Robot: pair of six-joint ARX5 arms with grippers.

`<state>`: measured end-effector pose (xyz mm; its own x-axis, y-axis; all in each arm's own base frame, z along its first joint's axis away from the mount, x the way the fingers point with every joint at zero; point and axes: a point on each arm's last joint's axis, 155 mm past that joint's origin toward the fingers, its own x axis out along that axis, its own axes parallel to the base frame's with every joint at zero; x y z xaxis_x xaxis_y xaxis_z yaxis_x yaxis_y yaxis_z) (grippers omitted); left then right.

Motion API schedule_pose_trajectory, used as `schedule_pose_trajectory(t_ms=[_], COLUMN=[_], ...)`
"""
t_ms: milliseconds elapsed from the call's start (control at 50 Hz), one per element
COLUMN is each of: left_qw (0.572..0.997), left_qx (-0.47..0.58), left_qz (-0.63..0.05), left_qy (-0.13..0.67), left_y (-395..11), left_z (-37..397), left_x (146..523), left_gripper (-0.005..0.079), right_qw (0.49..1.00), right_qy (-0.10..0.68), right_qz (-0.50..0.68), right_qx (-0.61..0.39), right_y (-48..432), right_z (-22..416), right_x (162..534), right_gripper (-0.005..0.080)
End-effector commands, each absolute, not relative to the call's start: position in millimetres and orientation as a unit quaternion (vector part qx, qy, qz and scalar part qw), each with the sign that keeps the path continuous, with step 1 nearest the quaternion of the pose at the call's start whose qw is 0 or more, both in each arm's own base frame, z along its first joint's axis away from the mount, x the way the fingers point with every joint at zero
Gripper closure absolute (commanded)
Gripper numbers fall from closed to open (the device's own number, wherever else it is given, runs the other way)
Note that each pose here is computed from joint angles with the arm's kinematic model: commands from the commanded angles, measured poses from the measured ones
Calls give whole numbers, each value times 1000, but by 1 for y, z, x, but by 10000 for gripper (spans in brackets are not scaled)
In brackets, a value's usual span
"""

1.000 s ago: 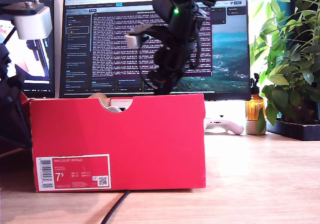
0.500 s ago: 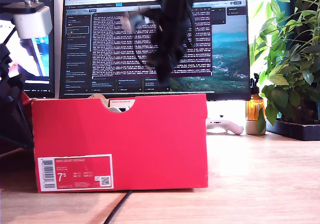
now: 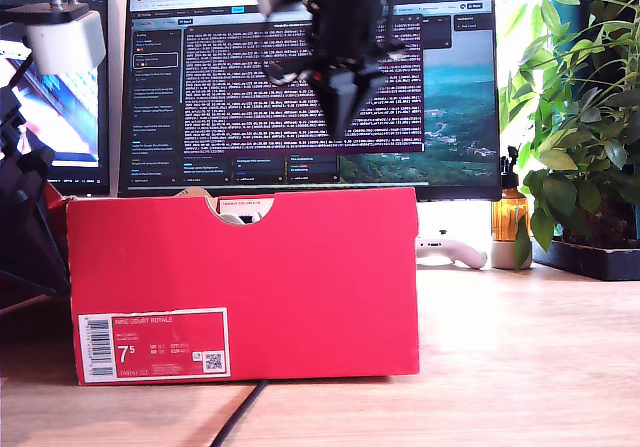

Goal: Pack the blue shoes by picking the first shoe and placing it inside the red shoebox, left side, then picking and rotating the second shoe and placing it in the shoebox

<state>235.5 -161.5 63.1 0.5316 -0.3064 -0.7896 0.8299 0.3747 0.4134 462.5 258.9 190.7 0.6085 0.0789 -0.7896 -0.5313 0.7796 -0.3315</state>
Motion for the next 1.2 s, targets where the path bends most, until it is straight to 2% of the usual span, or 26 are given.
schedule_pose_trajectory(t_ms=[0,240,400,620,900,1180], left_qw=[770,772,800,843,886,918], left_qx=[412,397,374,310,262,213], left_qz=[-369,-345,-334,-318,-281,-248], left_qy=[317,358,330,304,260,224], left_y=[-163,-146,-148,-147,-138,-124], left_z=[65,62,84,111,141,164], left_x=[234,220,216,209,224,250], left_gripper=[759,754,754,754,754,754], right_qw=[858,874,875,856,861,884], right_qy=[408,397,397,446,460,432], right_qz=[164,145,143,143,109,67], right_qx=[-264,-238,-236,-216,-189,-166], right_y=[248,234,230,218,190,153], right_z=[192,208,213,196,200,227], right_x=[470,478,476,461,460,454], right_gripper=[757,757,757,757,757,757])
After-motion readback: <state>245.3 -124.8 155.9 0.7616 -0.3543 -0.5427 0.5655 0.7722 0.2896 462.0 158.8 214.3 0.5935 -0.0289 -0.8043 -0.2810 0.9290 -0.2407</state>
